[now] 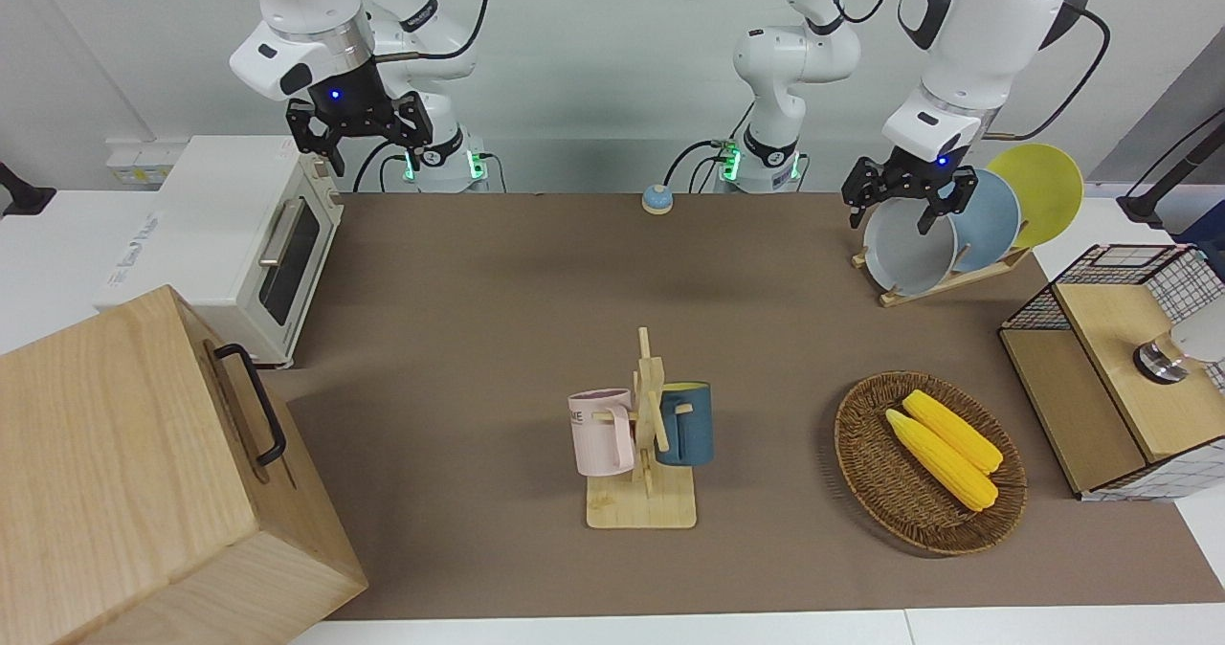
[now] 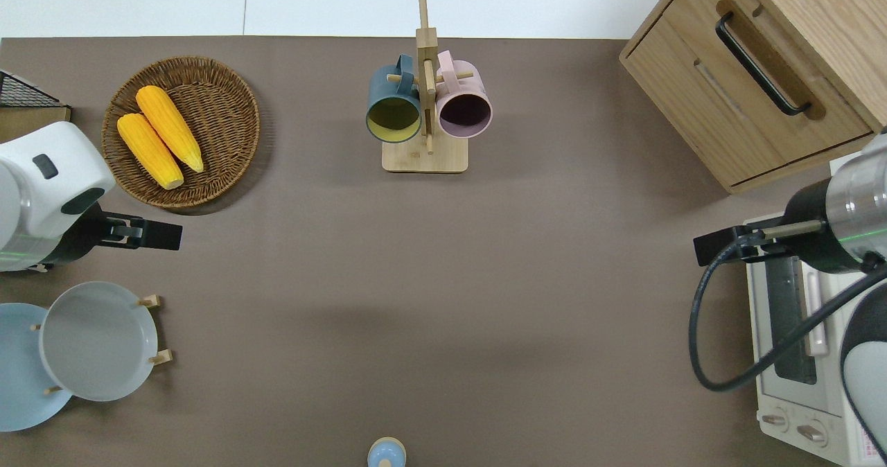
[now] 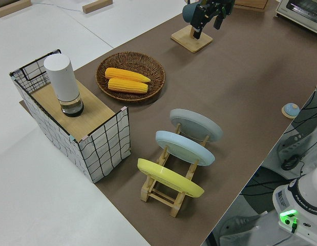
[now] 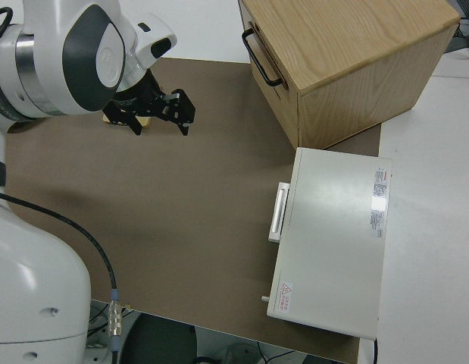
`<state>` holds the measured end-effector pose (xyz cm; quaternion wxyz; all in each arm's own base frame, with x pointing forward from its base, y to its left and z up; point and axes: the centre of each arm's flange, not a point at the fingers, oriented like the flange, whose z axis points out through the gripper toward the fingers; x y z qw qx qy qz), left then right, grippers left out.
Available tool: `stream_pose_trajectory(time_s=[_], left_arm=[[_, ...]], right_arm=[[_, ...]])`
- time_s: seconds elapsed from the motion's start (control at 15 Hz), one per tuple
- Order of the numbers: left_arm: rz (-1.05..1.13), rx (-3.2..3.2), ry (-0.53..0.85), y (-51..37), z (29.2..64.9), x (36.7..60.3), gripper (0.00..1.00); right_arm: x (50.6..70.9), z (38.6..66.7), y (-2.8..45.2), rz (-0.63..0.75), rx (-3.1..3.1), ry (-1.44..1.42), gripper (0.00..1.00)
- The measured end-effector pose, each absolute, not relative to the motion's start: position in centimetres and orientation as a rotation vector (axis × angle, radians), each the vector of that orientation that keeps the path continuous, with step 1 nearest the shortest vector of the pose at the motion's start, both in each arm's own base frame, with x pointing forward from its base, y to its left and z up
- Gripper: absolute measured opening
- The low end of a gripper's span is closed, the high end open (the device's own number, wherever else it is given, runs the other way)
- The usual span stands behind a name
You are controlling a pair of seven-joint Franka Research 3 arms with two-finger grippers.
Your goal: Pick gray plate from low plate rack and place it on table with left arm
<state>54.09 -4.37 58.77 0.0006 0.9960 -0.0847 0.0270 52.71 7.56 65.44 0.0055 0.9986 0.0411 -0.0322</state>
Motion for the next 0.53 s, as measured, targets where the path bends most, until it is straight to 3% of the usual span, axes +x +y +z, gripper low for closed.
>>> stream_pose_trajectory(time_s=[0.53], left_arm=[[0.073,3.129,-0.264,-4.32,58.35,54.05,1.0]], right_arm=[[52.71,65.44,7.56,-0.101,3.126,0.129,0.99]])
